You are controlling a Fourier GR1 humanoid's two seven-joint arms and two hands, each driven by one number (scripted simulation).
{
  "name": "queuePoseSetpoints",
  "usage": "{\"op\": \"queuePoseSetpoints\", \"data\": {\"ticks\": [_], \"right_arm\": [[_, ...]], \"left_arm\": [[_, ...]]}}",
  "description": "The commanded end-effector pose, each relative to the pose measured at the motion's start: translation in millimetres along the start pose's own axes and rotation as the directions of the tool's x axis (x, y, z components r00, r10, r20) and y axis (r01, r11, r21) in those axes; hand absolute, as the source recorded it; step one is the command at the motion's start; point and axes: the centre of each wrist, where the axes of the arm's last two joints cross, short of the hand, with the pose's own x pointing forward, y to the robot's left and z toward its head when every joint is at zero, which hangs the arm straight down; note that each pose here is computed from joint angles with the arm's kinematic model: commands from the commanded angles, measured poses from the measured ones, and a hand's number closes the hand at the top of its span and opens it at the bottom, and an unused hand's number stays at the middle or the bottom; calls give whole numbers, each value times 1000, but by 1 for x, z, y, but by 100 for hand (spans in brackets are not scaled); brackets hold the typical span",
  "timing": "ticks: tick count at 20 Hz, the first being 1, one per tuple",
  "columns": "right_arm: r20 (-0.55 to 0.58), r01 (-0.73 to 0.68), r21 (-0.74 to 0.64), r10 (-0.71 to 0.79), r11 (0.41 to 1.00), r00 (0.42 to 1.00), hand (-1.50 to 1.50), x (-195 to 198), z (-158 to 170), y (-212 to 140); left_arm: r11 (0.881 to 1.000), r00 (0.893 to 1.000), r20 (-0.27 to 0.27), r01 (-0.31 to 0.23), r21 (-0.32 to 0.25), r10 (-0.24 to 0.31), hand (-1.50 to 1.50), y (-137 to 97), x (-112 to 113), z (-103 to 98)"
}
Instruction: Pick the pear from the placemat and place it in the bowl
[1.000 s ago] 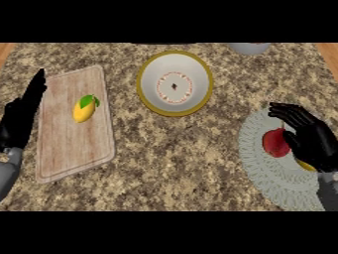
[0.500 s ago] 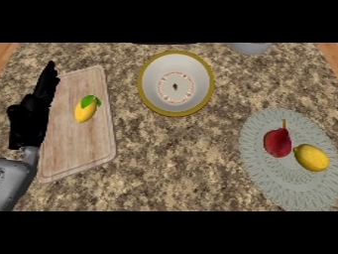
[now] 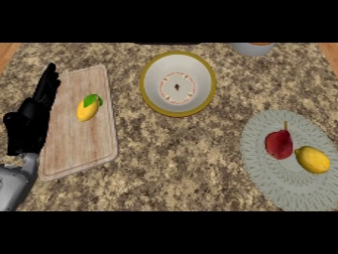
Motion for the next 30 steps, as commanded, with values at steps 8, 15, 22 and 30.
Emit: {"op": "queuePoseSetpoints", "data": {"ticks": [8, 15, 22, 30], "right_arm": [[-115, -291, 359, 351, 887, 929, -150, 55, -78, 23], [-112, -265, 516, 370, 815, 922, -150, 72, -108, 64], [-161, -298, 626, 493, 721, 855, -150, 55, -112, 97], [-225, -301, 643, 550, 704, 804, -150, 28, -103, 132]], "left_arm": [[1000, 1000, -2, -5, 6, 5, 0, 0, -6, 5], [1000, 1000, -15, -1, 2, 1, 0, -12, -3, 29], [1000, 1000, -2, 6, 27, -6, 0, 10, 0, 7], [1000, 1000, 7, 9, 8, -9, 0, -12, 19, 0]]}}
